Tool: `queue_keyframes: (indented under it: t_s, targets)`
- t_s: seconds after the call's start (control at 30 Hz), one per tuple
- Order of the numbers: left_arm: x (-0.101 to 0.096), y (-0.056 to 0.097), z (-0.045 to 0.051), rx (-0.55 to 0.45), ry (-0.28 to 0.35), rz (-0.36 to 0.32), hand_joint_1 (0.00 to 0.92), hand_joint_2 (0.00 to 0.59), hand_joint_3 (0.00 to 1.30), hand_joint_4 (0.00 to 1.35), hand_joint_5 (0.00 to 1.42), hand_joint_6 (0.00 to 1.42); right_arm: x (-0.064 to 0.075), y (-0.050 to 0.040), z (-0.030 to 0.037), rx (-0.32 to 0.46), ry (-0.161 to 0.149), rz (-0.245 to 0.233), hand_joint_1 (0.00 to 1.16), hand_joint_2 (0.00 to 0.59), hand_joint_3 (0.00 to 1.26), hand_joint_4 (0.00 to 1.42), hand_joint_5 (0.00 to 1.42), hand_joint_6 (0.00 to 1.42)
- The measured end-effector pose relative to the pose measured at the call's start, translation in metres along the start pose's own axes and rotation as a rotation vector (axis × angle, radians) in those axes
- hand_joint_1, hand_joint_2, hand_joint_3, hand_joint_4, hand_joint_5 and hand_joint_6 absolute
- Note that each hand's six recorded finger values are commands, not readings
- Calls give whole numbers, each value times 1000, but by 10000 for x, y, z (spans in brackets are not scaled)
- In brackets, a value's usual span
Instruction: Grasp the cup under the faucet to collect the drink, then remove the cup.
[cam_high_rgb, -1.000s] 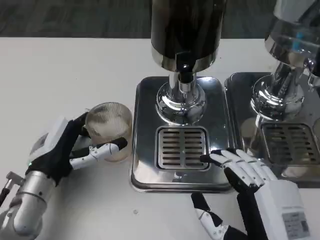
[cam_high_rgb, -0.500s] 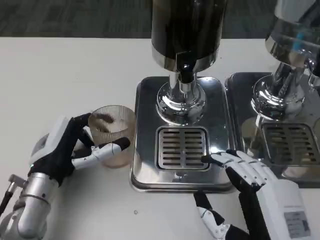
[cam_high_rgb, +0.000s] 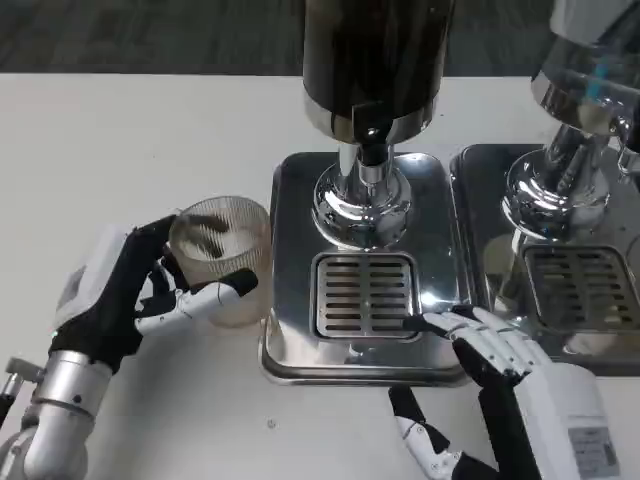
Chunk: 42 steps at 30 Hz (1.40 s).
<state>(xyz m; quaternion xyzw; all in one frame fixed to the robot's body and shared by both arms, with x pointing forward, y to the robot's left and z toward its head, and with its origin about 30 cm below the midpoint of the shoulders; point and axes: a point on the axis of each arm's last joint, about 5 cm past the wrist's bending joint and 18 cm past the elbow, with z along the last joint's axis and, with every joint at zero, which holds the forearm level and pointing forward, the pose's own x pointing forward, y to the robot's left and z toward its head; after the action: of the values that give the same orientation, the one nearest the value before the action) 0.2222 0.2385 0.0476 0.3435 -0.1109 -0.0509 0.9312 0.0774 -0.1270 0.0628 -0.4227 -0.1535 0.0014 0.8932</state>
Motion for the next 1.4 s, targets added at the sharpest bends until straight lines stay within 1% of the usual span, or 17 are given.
queue_keyframes:
  t_s: [0.07, 0.2, 0.33, 0.47, 0.57, 0.67, 0.8, 0.87, 1.17, 1.33, 1.4]
  targets:
    - [10, 14, 10, 0, -16, 5, 377, 113, 588, 677, 960, 1190, -2, 2, 0, 2, -1, 1, 477, 391, 384, 323, 236, 270]
    - [2, 35, 10, 1, -23, 14, 375, 113, 588, 677, 960, 1192, -4, 5, 3, 5, -1, 1, 470, 394, 384, 323, 236, 270]
    - [18, 69, 28, 3, -52, 26, 374, 112, 588, 677, 960, 1182, -13, 6, 4, 7, 4, 2, 464, 395, 384, 323, 236, 270]
    - [38, 31, 52, -7, -63, 20, 373, 111, 589, 677, 960, 1178, -24, 4, 4, 11, 9, 3, 460, 396, 384, 323, 236, 270]
    - [87, -56, 101, -25, -81, -18, 368, 111, 592, 677, 960, 1178, -33, 1, 7, 12, 12, 3, 458, 396, 384, 323, 236, 274]
    - [176, -133, 172, -30, -113, -58, 363, 111, 594, 677, 960, 1177, -48, 0, 15, 16, 18, 2, 455, 396, 384, 323, 241, 278]
    - [273, -197, 242, -29, -139, -91, 359, 111, 595, 677, 960, 1176, -75, 3, 30, 21, 30, 3, 454, 397, 384, 323, 244, 281]
    - [307, -249, 266, -29, -132, -111, 357, 111, 595, 677, 960, 1176, -88, 7, 43, 25, 36, 1, 455, 400, 384, 323, 245, 282]
    - [344, -349, 275, 4, -90, -180, 354, 111, 599, 680, 960, 1176, -128, 7, 88, 34, 54, -22, 458, 404, 384, 323, 246, 301]
    - [422, -360, 322, 9, -99, -183, 354, 111, 601, 678, 960, 1176, -143, 5, 95, 35, 59, -21, 459, 404, 384, 323, 249, 307]
    - [432, -375, 333, 10, -102, -191, 354, 111, 602, 677, 950, 1149, -152, 5, 97, 35, 62, -19, 459, 404, 384, 323, 250, 310]
